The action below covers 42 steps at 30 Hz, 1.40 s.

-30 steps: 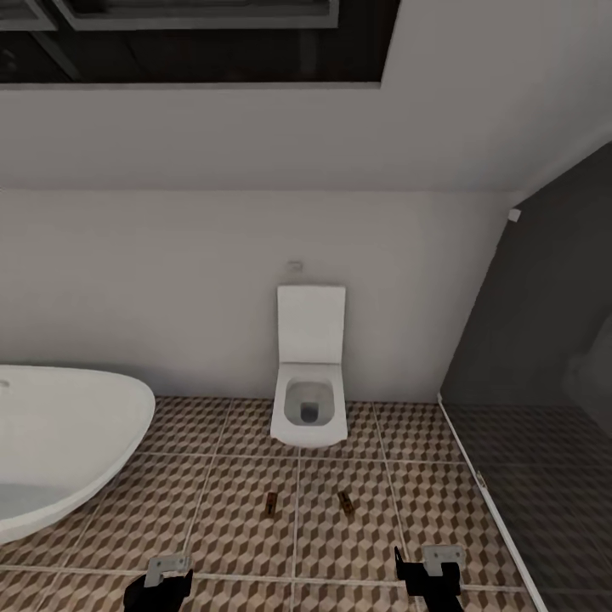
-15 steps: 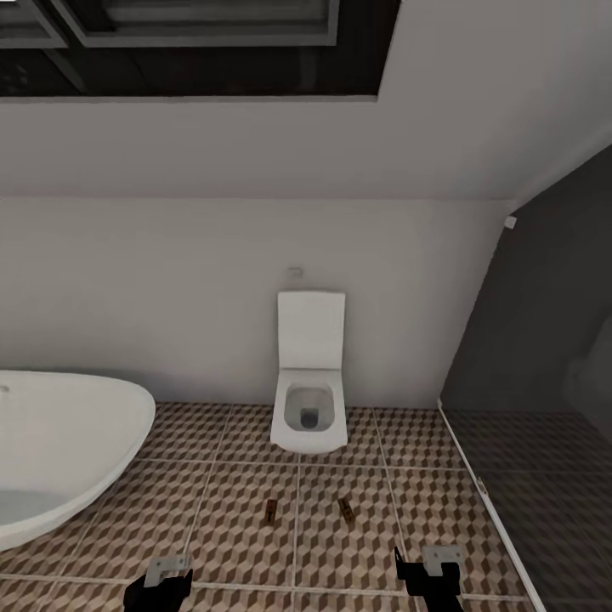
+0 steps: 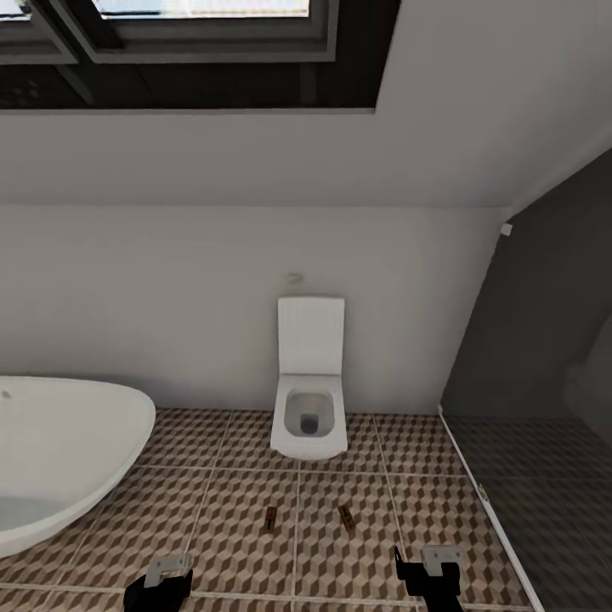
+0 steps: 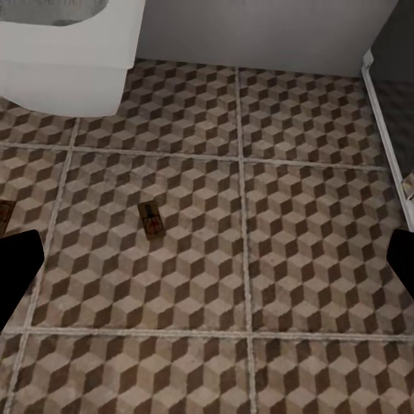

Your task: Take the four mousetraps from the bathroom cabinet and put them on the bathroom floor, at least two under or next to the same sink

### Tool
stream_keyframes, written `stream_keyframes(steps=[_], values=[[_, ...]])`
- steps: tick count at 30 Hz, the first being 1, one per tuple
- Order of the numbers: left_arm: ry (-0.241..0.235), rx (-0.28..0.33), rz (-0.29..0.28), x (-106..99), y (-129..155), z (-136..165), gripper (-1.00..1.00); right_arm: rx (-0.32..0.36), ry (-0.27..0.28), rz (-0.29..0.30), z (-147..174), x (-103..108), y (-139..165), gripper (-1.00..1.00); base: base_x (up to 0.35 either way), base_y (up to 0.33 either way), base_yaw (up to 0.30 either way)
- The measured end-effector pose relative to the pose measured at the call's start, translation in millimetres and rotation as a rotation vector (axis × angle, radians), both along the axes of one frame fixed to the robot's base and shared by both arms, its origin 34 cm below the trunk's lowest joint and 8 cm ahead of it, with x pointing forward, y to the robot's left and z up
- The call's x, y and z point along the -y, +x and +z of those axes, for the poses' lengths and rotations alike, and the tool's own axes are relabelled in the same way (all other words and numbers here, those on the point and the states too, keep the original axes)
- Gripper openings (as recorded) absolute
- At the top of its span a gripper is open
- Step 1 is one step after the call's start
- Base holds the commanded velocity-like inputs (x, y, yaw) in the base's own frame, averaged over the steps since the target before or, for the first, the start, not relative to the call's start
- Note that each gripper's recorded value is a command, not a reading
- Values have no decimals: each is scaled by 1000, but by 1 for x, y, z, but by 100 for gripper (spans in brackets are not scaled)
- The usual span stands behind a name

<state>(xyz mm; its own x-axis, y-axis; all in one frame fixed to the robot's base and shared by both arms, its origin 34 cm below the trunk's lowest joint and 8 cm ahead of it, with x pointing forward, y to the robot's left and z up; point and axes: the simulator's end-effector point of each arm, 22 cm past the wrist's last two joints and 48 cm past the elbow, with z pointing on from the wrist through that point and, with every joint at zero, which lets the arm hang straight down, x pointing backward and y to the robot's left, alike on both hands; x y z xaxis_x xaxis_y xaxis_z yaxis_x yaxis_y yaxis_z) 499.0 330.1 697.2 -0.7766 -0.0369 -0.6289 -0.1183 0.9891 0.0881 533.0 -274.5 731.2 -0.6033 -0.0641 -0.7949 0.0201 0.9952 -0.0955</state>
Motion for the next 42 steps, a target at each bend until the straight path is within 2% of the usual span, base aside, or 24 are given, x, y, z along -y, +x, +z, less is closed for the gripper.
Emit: stream_keyframes(steps=[18, 42], values=[[0, 28, 0, 0, 9, 11, 100, 27, -1, 0, 12, 0, 7, 100, 0, 0, 0], [0, 30, 0, 0, 9, 12, 100, 30, 0, -1, 13, -1, 8, 100, 0, 0, 0]])
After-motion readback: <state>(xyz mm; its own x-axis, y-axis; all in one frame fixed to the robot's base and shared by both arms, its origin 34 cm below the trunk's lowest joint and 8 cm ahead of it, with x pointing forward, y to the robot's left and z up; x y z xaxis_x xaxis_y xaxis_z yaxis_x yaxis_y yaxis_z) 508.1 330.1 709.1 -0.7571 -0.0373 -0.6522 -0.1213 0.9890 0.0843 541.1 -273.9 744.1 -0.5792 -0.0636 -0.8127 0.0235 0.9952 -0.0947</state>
